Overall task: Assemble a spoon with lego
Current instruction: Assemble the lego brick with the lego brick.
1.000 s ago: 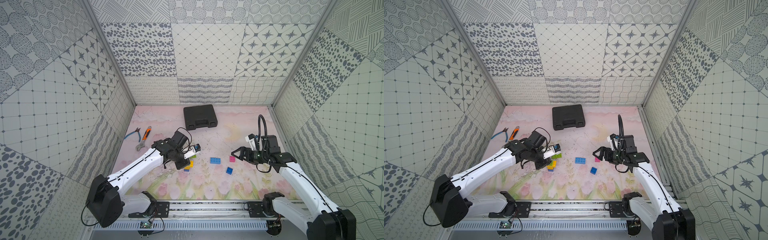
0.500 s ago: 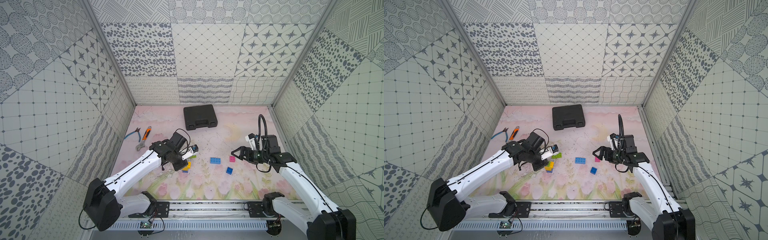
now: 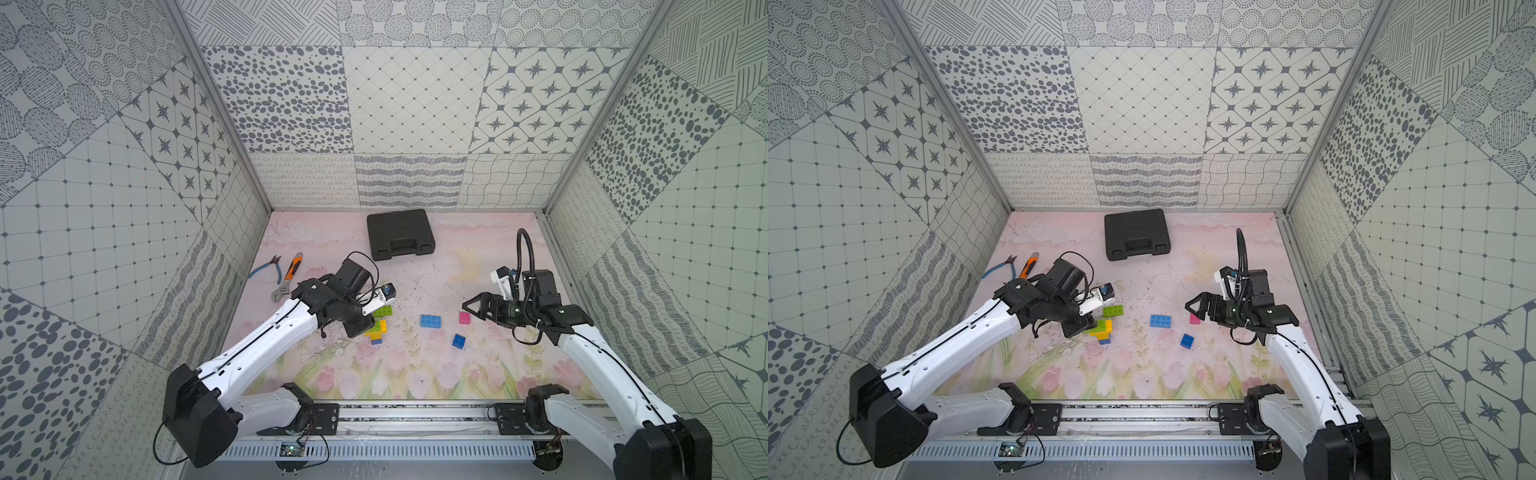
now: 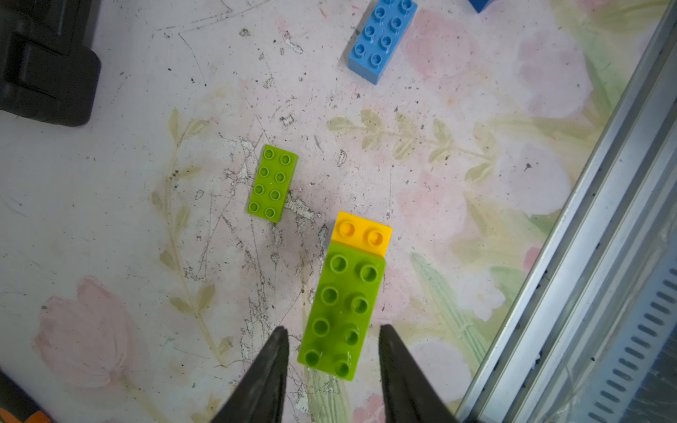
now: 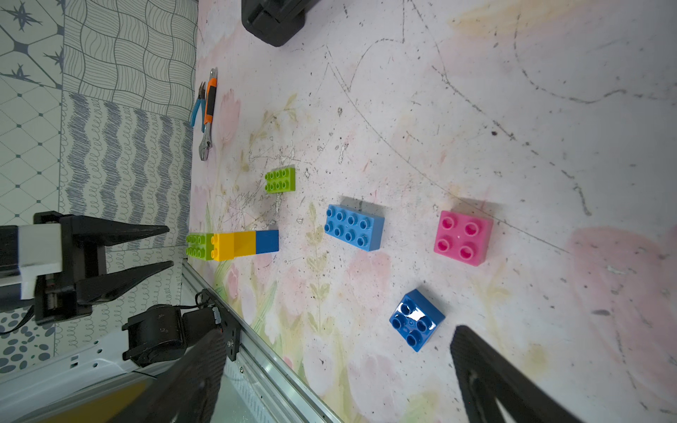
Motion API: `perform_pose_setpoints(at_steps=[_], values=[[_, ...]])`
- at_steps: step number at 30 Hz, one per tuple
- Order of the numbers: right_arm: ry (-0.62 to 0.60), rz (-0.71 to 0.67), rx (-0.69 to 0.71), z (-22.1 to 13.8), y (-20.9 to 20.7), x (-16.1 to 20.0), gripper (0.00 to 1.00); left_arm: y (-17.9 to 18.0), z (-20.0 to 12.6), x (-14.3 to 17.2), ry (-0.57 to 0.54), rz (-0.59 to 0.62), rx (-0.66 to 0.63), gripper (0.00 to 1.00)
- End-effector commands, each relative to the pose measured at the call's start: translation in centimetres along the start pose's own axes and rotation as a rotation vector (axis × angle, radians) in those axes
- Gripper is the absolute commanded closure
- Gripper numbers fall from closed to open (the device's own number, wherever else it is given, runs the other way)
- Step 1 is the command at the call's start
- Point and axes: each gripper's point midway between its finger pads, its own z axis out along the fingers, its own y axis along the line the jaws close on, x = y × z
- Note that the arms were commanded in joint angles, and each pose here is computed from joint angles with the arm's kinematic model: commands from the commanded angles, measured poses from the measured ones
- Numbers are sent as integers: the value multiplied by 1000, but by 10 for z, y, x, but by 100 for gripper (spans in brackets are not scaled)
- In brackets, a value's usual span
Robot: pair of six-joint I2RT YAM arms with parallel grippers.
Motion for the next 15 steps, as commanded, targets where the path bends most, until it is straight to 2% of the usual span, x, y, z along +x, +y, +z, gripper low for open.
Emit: perform_pose_setpoints(at_steps=[1, 3, 7, 9, 15], values=[[-21, -28, -11, 1, 3, -4, 2, 11, -10, -11, 3, 52, -31, 43], [-20, -27, -12, 2, 2, -5, 2, 18, -10, -25, -2, 121, -32, 31], [-17, -23, -8, 3, 1, -6, 2, 28, -5, -57, 29, 256, 68, 27], [-17, -24, -11, 3, 1, -6, 2, 34, 12, -64, 57, 313, 105, 26], [-7, -20, -22, 5, 1, -3, 2, 66, 61, -87, 70, 301, 148, 27]])
